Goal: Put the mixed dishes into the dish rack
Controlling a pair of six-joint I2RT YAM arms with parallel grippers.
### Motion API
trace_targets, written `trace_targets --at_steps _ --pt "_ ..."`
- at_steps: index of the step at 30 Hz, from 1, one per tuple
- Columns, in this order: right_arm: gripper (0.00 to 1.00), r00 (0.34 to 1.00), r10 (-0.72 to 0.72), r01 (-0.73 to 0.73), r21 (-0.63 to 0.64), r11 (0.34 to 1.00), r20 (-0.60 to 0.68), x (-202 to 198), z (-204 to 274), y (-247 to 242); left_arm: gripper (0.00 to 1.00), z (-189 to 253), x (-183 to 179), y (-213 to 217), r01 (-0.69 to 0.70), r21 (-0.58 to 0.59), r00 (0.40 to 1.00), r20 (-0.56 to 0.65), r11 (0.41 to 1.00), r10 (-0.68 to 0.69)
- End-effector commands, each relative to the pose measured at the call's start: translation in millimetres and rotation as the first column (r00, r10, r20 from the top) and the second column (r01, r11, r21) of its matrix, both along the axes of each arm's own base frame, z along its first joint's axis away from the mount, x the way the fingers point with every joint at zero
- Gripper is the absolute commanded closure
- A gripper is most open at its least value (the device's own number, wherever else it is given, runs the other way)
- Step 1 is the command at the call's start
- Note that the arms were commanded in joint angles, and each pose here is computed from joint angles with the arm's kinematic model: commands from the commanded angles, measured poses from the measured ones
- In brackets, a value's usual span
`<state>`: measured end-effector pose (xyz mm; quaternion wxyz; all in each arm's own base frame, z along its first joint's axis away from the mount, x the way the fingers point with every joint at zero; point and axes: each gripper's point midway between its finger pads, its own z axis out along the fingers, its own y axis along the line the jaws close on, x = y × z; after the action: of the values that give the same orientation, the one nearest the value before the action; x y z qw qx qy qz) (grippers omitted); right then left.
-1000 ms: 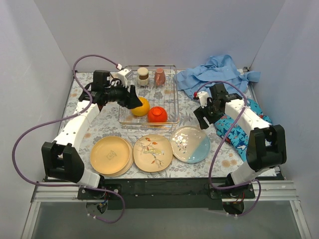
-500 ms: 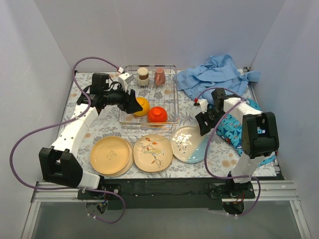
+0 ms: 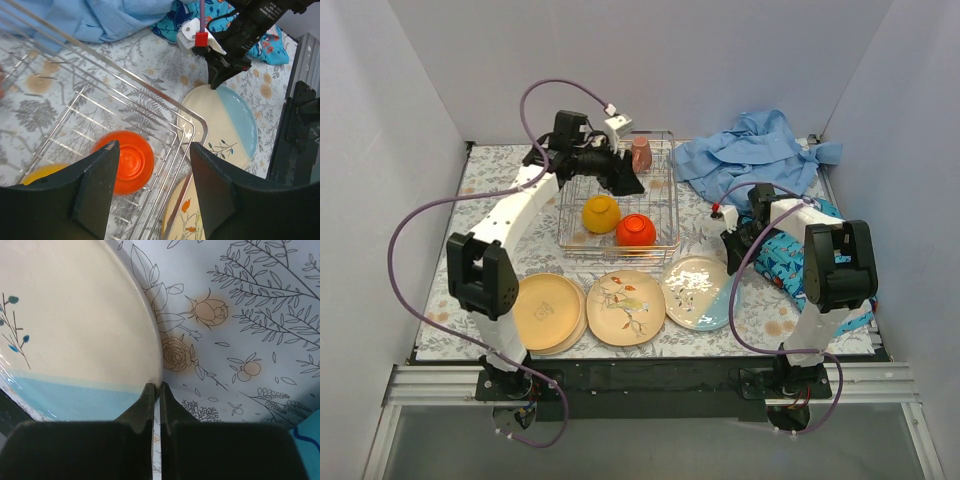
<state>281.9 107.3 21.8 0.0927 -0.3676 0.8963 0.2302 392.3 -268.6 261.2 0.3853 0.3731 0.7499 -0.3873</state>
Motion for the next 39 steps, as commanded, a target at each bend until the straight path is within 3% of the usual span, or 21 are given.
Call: trace_targets --at_steps 1,6,15,29,39 --pt "0.99 1.0 0.022 -0.022 -0.01 1.0 0.011 -9.7 1.1 -8.0 0.42 0.0 -0.9 -50.3 0.126 -0.021 0.991 0.046 0.992 -0.125" --pt "0.99 0.979 0.046 -0.041 -0.029 0.999 0.201 5.9 44.0 -18.5 0.41 -18.9 -1.4 -96.3 0.252 -0.067 0.968 0.011 0.965 -0.252" --pt "0.99 0.93 0.05 -0.049 -0.011 0.999 0.365 15.1 87.2 -16.4 0.41 -74.5 1.4 -156.5 0.4 -0.127 0.91 -0.065 0.908 -0.41" --pt "0.99 0.861 0.074 -0.067 -0.033 0.997 0.502 20.1 113.5 -20.0 0.44 -108.6 -52.5 -197.3 0.536 -0.184 0.812 -0.155 0.824 -0.563" --pt "0.99 0.83 0.07 -0.055 -0.044 0.998 0.553 23.0 126.1 -22.3 0.48 -128.3 -81.6 -212.0 0.593 -0.161 0.771 -0.167 0.789 -0.614"
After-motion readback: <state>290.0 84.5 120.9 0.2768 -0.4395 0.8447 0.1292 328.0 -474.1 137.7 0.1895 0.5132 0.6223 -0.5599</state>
